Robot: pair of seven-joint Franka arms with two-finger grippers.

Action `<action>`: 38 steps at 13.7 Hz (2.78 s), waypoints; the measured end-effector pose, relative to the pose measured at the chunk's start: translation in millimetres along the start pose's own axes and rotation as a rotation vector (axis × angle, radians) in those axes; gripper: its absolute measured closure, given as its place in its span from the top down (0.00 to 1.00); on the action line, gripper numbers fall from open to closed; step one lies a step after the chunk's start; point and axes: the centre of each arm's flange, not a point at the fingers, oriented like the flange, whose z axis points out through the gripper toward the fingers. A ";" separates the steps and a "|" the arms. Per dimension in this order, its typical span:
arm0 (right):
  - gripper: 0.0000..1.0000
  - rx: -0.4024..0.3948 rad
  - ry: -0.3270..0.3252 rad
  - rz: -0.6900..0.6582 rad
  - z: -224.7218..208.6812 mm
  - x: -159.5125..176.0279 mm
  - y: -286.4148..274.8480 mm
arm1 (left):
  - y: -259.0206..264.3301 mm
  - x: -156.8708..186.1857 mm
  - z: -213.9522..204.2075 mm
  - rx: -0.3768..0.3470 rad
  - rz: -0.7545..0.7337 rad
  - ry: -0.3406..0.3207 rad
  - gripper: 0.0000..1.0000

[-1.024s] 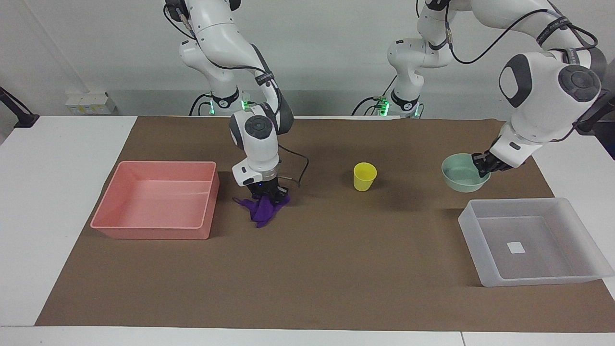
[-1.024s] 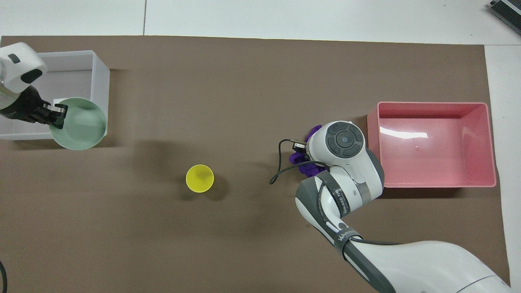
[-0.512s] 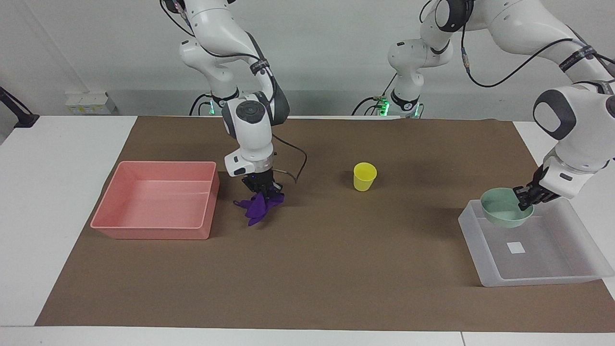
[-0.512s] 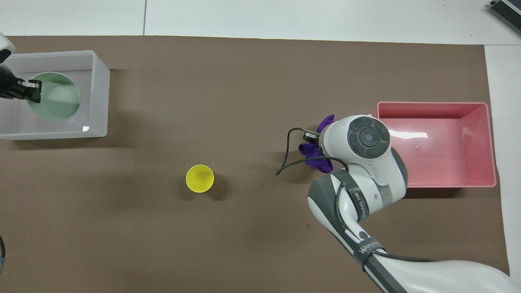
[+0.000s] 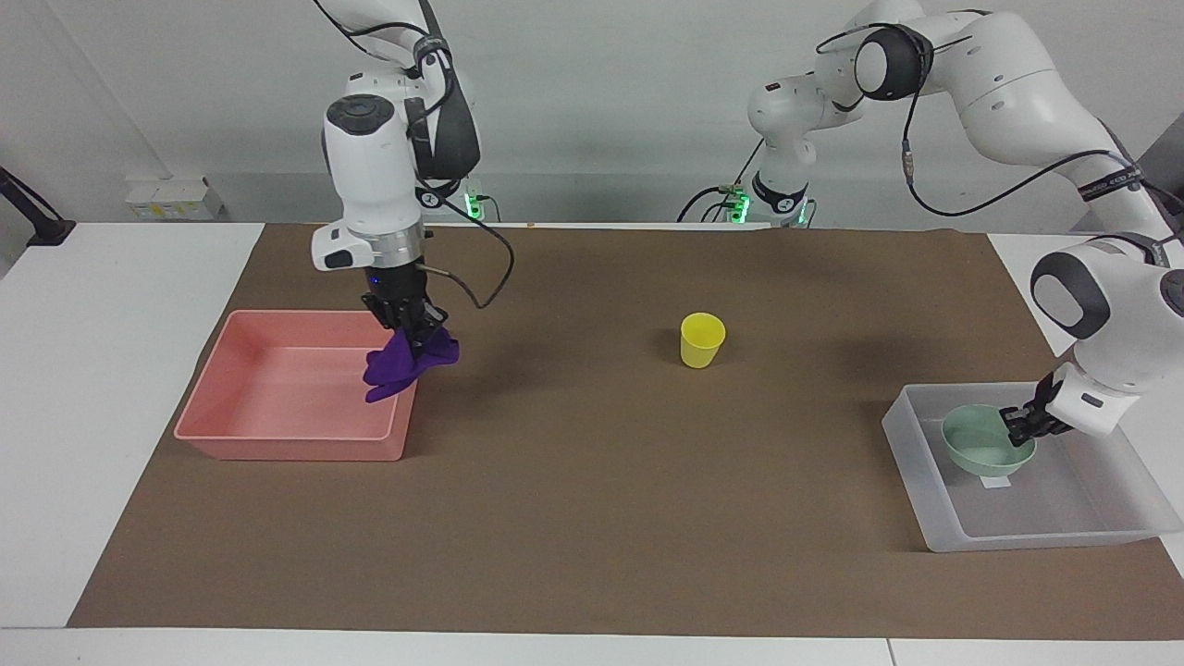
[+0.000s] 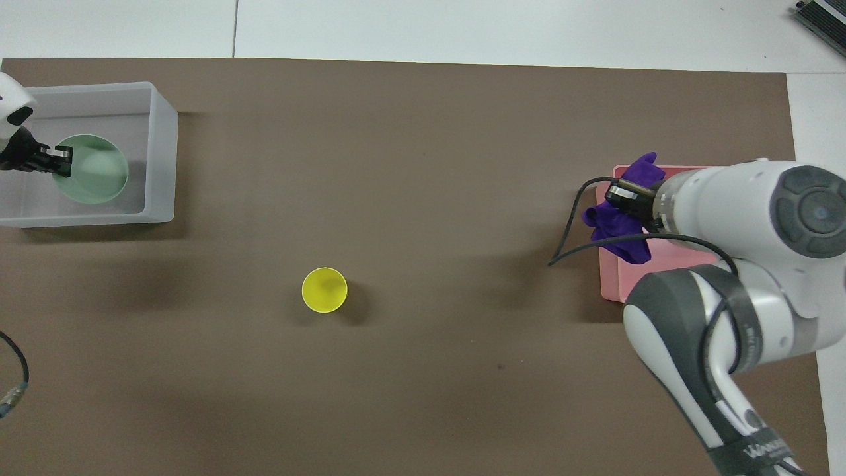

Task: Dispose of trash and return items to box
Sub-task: 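Carry the bowl into the clear bin while the right gripper carries the cloth, then release the bowl and cloth, opening both grippers inside the bins, then reach the left gripper to the yellow cup while the right gripper withdraws, then grasp the yellow cup with the left gripper and lift it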

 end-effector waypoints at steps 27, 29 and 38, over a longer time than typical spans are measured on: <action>1.00 -0.054 -0.122 -0.061 -113.2 78.4 105.4 | 396.3 -170.4 -19.3 -0.083 0.347 -0.191 1.00; 1.00 -0.055 -0.133 -0.064 -129.8 79.6 102.1 | 407.2 -176.6 -12.9 -0.083 0.366 -0.197 1.00; 1.00 -0.058 -0.179 -0.184 -156.8 69.5 40.0 | 413.4 -172.8 -8.7 -0.091 0.366 -0.210 0.04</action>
